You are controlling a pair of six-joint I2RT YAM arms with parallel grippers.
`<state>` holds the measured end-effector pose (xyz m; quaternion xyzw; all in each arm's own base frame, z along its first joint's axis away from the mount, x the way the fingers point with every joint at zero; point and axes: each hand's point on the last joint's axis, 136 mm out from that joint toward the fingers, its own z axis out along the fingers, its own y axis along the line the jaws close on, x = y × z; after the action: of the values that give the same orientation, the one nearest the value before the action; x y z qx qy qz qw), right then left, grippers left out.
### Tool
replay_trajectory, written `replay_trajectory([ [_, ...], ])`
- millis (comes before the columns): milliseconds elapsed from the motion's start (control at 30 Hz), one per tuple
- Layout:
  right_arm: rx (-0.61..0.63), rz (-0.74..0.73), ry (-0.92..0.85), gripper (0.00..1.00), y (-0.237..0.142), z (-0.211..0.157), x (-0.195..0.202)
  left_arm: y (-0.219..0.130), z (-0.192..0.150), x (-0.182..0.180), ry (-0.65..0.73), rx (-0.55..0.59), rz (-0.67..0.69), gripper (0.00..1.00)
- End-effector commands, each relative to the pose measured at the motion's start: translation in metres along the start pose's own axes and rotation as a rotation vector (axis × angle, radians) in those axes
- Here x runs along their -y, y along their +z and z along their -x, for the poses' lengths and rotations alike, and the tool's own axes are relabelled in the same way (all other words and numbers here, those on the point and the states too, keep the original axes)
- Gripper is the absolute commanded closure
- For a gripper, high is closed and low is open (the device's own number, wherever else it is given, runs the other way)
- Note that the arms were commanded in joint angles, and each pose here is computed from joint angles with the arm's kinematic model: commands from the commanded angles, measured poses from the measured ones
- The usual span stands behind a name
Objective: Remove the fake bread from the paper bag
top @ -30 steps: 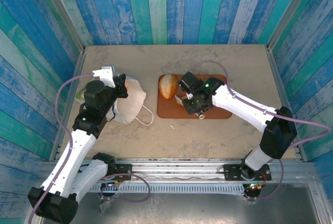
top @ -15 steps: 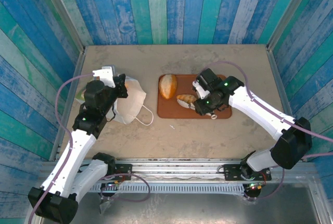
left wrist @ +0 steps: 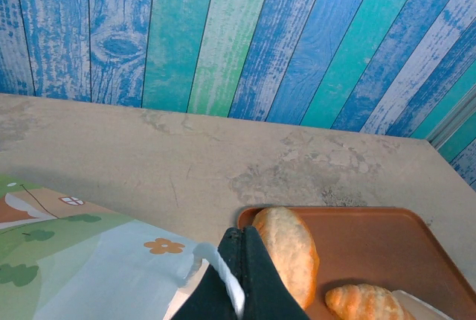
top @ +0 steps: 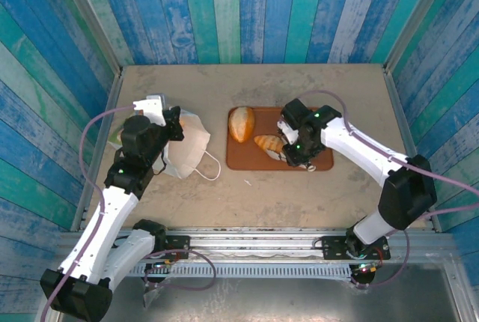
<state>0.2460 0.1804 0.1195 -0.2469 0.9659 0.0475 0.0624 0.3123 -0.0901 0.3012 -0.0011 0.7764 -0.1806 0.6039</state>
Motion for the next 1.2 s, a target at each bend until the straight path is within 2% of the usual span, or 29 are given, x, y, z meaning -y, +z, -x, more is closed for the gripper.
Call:
replay_trajectory([
  [0, 0.055, 0.01, 0.026, 0.64, -0.009, 0.014, -0.002, -0.006, 0.008, -0.001, 0.01, 0.03, 0.008, 1.0],
  [67, 0.106, 0.009, 0.072, 0.67, -0.014, 0.022, -0.002, -0.006, 0.008, -0.001, 0.011, 0.031, 0.008, 1.0],
  [133, 0.17, 0.018, 0.177, 0.66, -0.02, 0.033, 0.008, -0.007, 0.009, 0.0, 0.011, 0.032, 0.006, 1.0],
  [233, 0.23, 0.074, 0.272, 0.65, -0.021, 0.047, 0.002, -0.006, 0.009, 0.0, 0.01, 0.032, 0.005, 1.0],
  [500, 0.226, 0.104, 0.463, 0.64, -0.001, 0.067, 0.001, -0.007, 0.009, 0.0, 0.011, 0.034, 0.005, 1.0],
  [700, 0.261, 0.16, 0.493, 0.6, 0.001, 0.079, -0.007, -0.006, 0.009, 0.001, 0.009, 0.033, 0.001, 1.0],
  [900, 0.258, 0.222, 0.498, 0.5, 0.006, 0.081, -0.017, -0.005, 0.007, 0.001, 0.008, 0.027, -0.005, 1.0],
  [1033, 0.267, 0.257, 0.501, 0.5, 0.008, 0.081, -0.022, -0.004, 0.006, 0.001, 0.009, 0.023, -0.004, 1.0],
  [1167, 0.272, 0.301, 0.486, 0.54, 0.007, 0.081, -0.031, -0.004, 0.006, 0.001, 0.008, 0.022, -0.003, 1.0],
])
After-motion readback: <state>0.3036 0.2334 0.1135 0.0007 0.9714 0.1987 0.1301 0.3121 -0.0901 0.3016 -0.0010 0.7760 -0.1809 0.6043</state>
